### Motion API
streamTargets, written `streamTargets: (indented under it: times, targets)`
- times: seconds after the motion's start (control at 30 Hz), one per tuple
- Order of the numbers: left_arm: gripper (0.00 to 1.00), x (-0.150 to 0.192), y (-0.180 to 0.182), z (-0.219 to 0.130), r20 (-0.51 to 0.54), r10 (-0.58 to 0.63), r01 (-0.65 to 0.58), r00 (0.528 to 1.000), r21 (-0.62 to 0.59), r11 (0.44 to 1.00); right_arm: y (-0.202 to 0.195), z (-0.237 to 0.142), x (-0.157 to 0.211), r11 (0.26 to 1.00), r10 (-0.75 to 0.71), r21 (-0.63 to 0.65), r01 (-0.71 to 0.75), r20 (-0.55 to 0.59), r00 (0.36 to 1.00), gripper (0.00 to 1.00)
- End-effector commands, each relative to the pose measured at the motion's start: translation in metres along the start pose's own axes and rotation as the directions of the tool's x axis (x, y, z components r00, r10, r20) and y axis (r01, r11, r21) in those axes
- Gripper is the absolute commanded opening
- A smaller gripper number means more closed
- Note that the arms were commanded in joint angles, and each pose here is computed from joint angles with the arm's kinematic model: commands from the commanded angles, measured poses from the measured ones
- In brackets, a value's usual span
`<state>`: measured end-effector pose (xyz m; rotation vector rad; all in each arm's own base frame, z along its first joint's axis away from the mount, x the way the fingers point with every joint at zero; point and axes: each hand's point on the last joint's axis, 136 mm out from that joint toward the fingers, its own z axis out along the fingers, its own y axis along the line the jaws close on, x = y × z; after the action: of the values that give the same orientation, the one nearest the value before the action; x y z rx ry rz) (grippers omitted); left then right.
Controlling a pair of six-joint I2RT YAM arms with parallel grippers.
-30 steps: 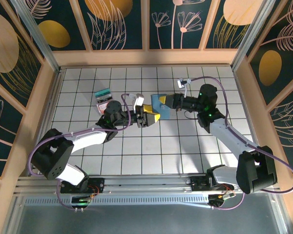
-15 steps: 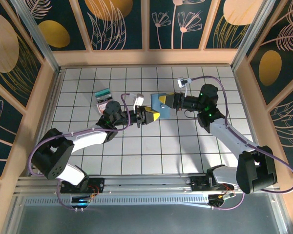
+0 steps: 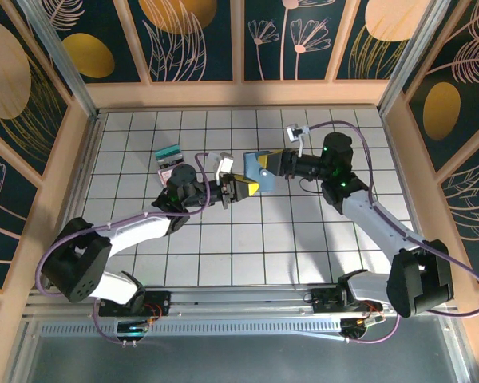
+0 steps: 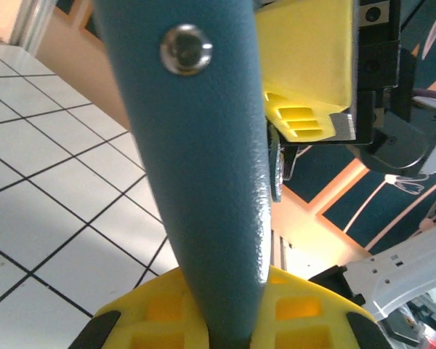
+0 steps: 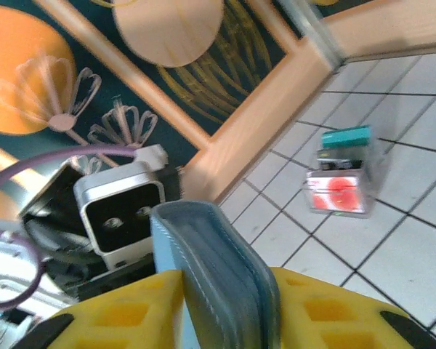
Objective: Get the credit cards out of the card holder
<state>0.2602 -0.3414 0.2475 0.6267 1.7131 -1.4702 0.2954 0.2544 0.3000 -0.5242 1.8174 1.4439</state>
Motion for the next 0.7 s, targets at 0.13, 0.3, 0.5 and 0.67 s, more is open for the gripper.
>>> streamTargets:
  times: [0.13, 0.3, 0.5, 0.67]
  targets:
    - [0.0, -0.012, 0.022, -0.008, 0.03, 0.066, -0.06, 0.997, -0.16, 0.985, -0.027, -0.024, -0.027, 0.955, -0.03, 0.297, -0.006, 0.119, 0.992, 0.56]
    - [0.0, -0.008, 0.032, -0.013, 0.033, 0.065, -0.056, 0.997, -0.215, 0.975, -0.035, -0.041, -0.036, 0.889, -0.048, 0.456, -0.04, 0.179, 0.983, 0.57]
    - [0.0, -0.011, 0.042, -0.023, 0.068, 0.09, -0.066, 0.994, -0.296, 0.953, -0.038, -0.054, -0.027, 0.761, -0.019, 0.639, -0.113, 0.196, 0.98, 0.53]
    - [0.0, -0.016, 0.056, -0.027, 0.071, 0.101, -0.067, 0.992, -0.378, 0.923, -0.023, -0.038, -0.009, 0.713, -0.007, 0.695, -0.093, 0.14, 0.99, 0.48]
